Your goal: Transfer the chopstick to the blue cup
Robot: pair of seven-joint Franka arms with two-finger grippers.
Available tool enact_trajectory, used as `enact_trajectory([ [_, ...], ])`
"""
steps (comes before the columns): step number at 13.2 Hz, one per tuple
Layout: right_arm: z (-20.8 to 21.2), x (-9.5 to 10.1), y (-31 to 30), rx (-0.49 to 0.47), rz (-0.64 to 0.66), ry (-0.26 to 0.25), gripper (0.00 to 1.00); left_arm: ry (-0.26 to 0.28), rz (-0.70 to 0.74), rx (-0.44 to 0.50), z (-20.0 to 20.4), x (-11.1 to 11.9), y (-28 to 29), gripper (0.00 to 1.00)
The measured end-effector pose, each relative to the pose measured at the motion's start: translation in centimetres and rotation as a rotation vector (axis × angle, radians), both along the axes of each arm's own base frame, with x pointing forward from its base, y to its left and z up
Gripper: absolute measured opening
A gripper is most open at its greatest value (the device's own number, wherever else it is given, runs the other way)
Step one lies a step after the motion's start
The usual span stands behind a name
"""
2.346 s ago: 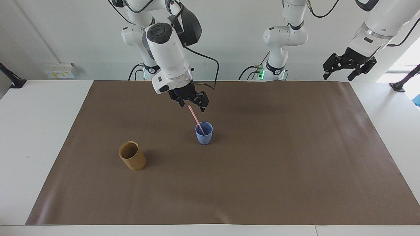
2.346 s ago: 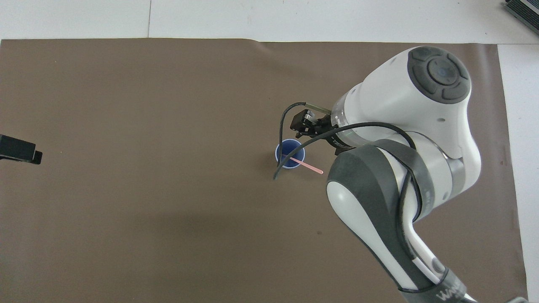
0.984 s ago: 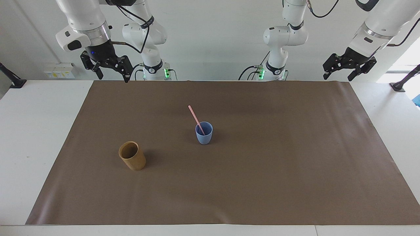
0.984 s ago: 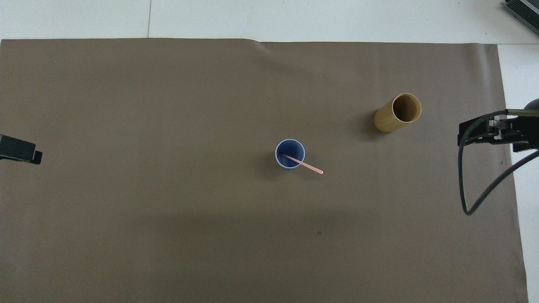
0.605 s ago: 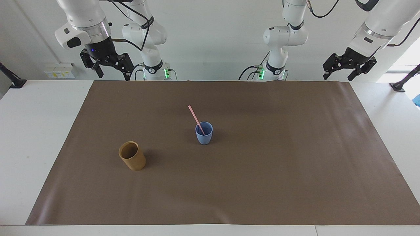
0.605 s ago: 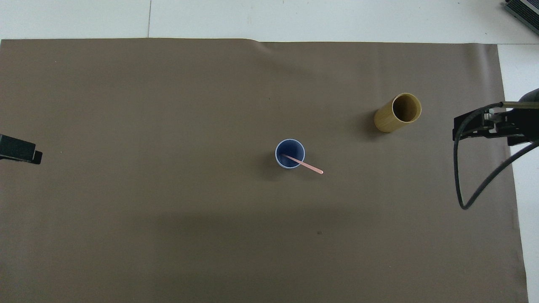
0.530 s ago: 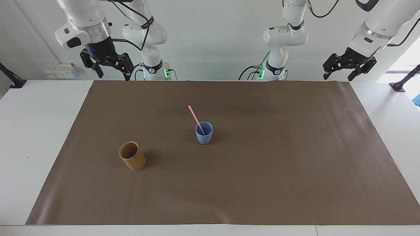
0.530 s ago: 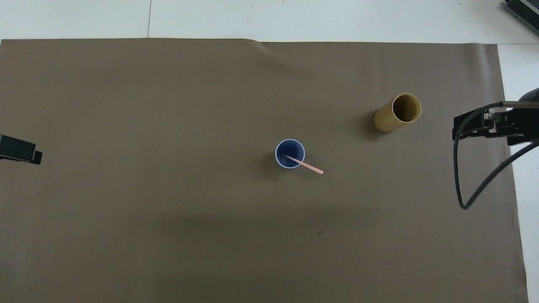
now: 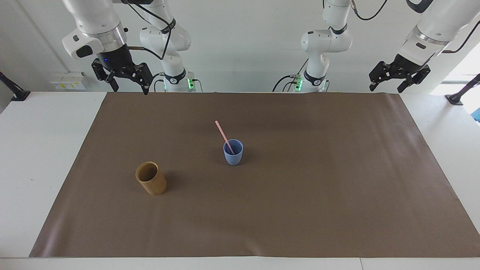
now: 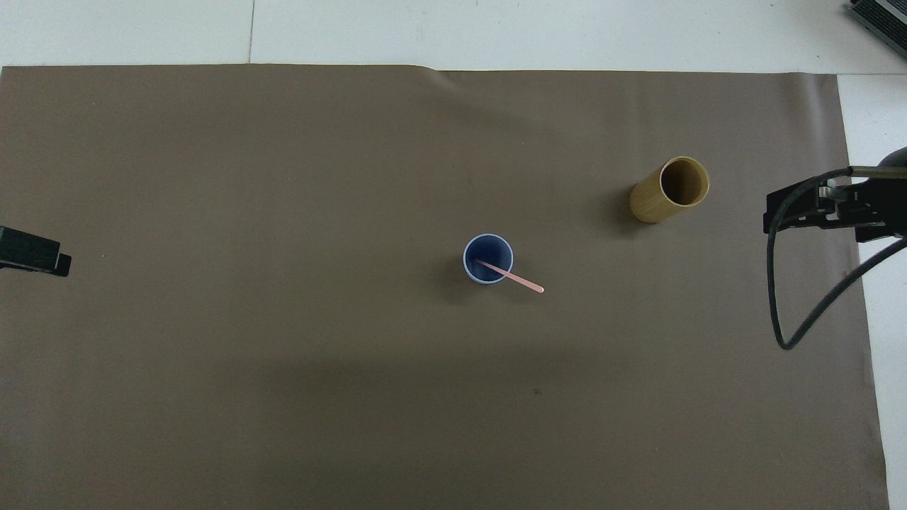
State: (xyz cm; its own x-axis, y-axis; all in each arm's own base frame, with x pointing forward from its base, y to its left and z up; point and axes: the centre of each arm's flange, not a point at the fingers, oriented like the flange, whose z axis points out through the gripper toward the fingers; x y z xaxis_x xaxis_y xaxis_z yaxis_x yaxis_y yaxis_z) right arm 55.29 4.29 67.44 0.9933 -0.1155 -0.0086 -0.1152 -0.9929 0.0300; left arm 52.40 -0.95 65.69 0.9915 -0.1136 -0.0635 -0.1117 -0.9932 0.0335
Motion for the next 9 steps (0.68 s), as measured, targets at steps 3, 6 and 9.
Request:
enact_trajectory([
  [3, 0.0, 0.0, 0.2, -0.007, -0.002, 0.000, 1.00, 0.000, 0.000, 0.000, 0.0, 0.0, 0.0, 1.00],
  [6, -0.3, -0.5, 0.2, -0.009, -0.002, 0.020, 1.00, 0.000, 0.000, 0.000, 0.0, 0.0, 0.0, 1.00],
  [9, -0.4, -1.4, 0.7, -0.010, 0.007, 0.028, 1.00, 0.000, 0.000, 0.000, 0.0, 0.0, 0.0, 1.00],
])
